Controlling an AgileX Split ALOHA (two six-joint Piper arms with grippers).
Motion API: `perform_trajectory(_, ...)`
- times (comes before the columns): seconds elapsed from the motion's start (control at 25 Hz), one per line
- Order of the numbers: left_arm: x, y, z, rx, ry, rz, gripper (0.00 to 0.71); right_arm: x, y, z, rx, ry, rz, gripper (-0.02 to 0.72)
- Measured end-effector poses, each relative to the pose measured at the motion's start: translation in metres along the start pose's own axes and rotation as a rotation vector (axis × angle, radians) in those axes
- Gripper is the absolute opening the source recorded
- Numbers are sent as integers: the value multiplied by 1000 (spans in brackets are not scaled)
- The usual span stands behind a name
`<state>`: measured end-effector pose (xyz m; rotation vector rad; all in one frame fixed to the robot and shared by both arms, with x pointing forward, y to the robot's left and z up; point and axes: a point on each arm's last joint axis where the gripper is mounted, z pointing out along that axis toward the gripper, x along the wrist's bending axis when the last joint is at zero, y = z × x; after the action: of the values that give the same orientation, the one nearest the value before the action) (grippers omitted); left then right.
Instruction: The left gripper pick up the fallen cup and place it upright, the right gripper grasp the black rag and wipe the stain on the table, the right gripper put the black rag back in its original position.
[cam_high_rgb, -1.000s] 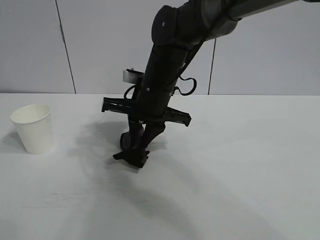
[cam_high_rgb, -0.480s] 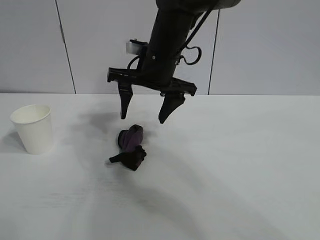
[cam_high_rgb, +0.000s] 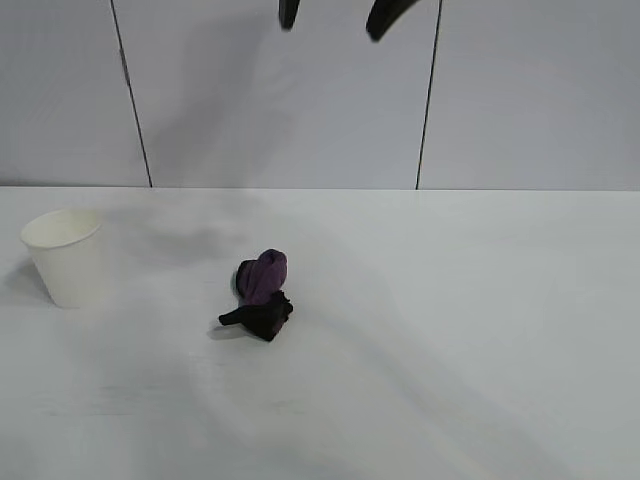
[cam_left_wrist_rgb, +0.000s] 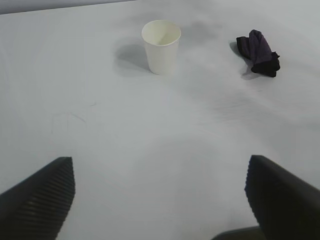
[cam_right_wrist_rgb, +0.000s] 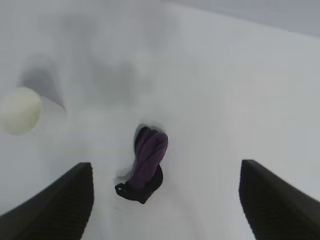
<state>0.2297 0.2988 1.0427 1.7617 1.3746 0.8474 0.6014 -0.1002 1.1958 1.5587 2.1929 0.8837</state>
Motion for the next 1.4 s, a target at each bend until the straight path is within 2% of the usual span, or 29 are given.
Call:
perform_trajectory(0.16, 0, 0, 0, 0, 0, 0, 664, 10, -5, -105, -191, 48, -36, 555)
perform_trajectory(0.4, 0, 0, 0, 0, 0, 0, 664, 14, -44, -243, -463, 113, -88, 555)
perform_trajectory(0.68, 0, 0, 0, 0, 0, 0, 664, -9, -97, -339, -673, 145, -75, 555)
perform_trajectory(0.8, 0, 0, 0, 0, 0, 0, 664, -20, -125, -358, -704, 126, -92, 555)
perform_trajectory(0.92, 0, 0, 0, 0, 0, 0, 664, -33, -154, -363, -692, 50, -102, 555)
perform_trajectory(1.08, 0, 0, 0, 0, 0, 0, 664, -50, -195, -346, -614, -151, -81, 555)
perform_trajectory(1.16, 0, 0, 0, 0, 0, 0, 664, -55, -218, -336, -573, -230, -45, 555)
perform_trajectory(1.4, 0, 0, 0, 0, 0, 0, 664, -60, -298, -306, -499, -373, 46, 555)
